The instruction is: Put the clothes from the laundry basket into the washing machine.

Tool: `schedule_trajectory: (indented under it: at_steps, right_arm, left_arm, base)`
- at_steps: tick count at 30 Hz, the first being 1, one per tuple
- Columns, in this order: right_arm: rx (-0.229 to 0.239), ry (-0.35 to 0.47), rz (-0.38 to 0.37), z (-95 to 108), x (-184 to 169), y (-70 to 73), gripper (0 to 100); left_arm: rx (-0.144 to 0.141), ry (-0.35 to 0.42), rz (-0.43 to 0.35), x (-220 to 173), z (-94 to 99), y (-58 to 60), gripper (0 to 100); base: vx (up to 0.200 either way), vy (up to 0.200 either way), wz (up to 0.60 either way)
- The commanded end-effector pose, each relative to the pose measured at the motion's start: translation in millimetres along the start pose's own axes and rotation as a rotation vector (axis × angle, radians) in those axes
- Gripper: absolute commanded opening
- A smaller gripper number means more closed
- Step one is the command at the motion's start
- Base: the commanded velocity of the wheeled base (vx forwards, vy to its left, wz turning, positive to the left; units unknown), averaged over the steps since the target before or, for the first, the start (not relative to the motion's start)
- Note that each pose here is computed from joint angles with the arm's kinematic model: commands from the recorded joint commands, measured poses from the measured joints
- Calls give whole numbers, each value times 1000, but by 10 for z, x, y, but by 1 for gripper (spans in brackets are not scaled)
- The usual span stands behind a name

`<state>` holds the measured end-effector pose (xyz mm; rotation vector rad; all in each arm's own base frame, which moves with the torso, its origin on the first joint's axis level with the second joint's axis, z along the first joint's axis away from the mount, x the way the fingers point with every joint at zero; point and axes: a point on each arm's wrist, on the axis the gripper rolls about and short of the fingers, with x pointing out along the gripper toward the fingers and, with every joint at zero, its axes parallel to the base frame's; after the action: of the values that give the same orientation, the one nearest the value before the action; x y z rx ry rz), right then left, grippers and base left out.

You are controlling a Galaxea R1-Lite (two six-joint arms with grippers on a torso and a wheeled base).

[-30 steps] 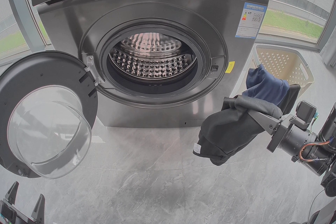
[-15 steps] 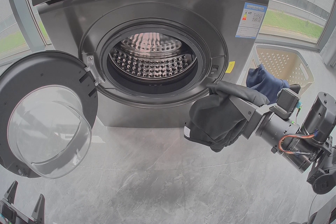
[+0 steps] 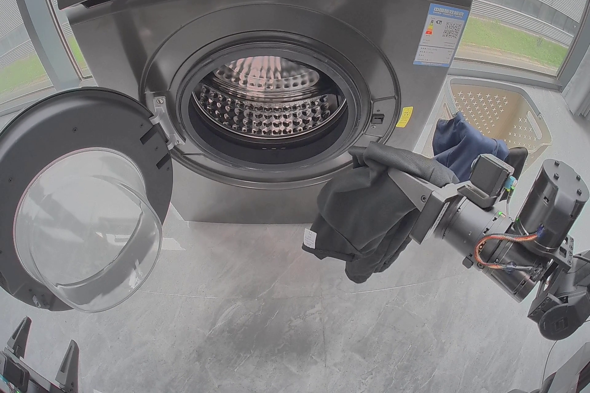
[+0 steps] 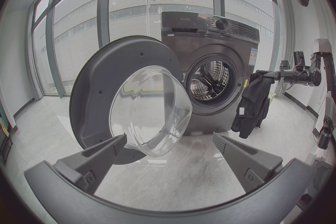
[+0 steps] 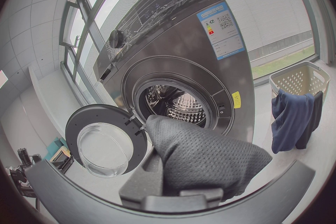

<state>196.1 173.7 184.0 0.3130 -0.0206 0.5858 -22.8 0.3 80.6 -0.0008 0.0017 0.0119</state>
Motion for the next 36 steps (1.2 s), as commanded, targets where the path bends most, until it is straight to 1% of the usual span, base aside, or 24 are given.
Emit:
schedule_trajectory:
  at_steps: [1,3,8,11,12,14,15,16,17,18,19,20,21,22,24,25,26,29,31,32,33,34,35,36]
  right_arm:
    - [2,-8,5,15,27,15,0]
    - [1,-9,7,11,66,25,0]
    - [-4,2,7,-29,123,24,0]
    - [-3,7,18,-46,149,43,0]
    - [-1,12,39,-59,150,90,0]
    - [2,5,55,-49,161,140,0]
    - [5,1,66,-39,166,172,0]
    - [4,2,67,-40,166,172,0]
    - [9,-7,84,-23,174,224,0]
    - [10,-11,91,-15,183,242,0]
    - [12,-18,94,-1,202,251,0]
    - [12,-18,99,-2,216,260,0]
    - [14,-20,116,-8,268,288,0]
    - [17,-19,123,-18,297,299,0]
    - [21,-31,135,-13,362,319,0]
    - [24,-40,139,-8,380,325,0]
    - [26,-49,143,-11,419,330,0]
    - [28,-61,154,-51,498,341,0]
    - [29,-65,155,-47,504,344,0]
    - [29,-64,158,-92,535,345,0]
    - [28,-58,157,-120,549,341,0]
    - [28,-56,154,-134,555,338,0]
    - [27,-51,156,-173,573,338,0]
    - [27,-52,158,-186,576,341,0]
  left_arm:
    - [2,3,0,2,-52,0,100]
    - [-2,1,0,2,-51,0,100]
    - [4,3,-1,3,-50,-1,100]
    - [2,6,-1,5,-49,-2,100]
    - [4,-2,-4,0,-51,-2,100]
    - [5,-14,-9,0,-39,-3,100]
    - [-9,-52,-14,-17,35,-4,100]
    - [-10,-63,-14,-23,57,-4,100]
    - [-17,-173,-38,-102,382,-12,100]
    - [-14,-202,-74,-121,573,-20,100]
    - [-7,-191,-110,-92,674,-27,100]
    - [-4,-175,-139,-66,706,-33,100]
    - [-8,-119,-220,16,729,-47,100]
    - [-11,-80,-263,74,733,-56,100]
    - [-24,43,-357,260,719,-82,100]
    - [-26,86,-393,330,719,-90,100]
    - [-31,133,-453,430,728,-105,100]
    - [-35,208,-583,697,772,-148,100]
    - [-35,214,-595,727,775,-154,100]
    - [-28,252,-689,997,784,-227,100]
    - [-28,272,-724,1092,766,-270,100]
    - [-26,279,-739,1131,761,-292,100]
    - [-26,309,-790,1248,724,-371,100]
    - [-24,328,-823,1315,697,-429,100]
  base:
    - [0,0,0]
    - [0,0,0]
    - [0,0,0]
    - [0,0,0]
    - [0,0,0]
    - [0,0,0]
    - [0,0,0]
    - [0,0,0]
    - [0,0,0]
    - [0,0,0]
    - [0,0,0]
    - [0,0,0]
    - [0,0,0]
    - [0,0,0]
    - [0,0,0]
    - [0,0,0]
    - [0,0,0]
    - [0,0,0]
    - [0,0,0]
    - [0,0,0]
    - [0,0,0]
    - [0,0,0]
    - [0,0,0]
    - [0,0,0]
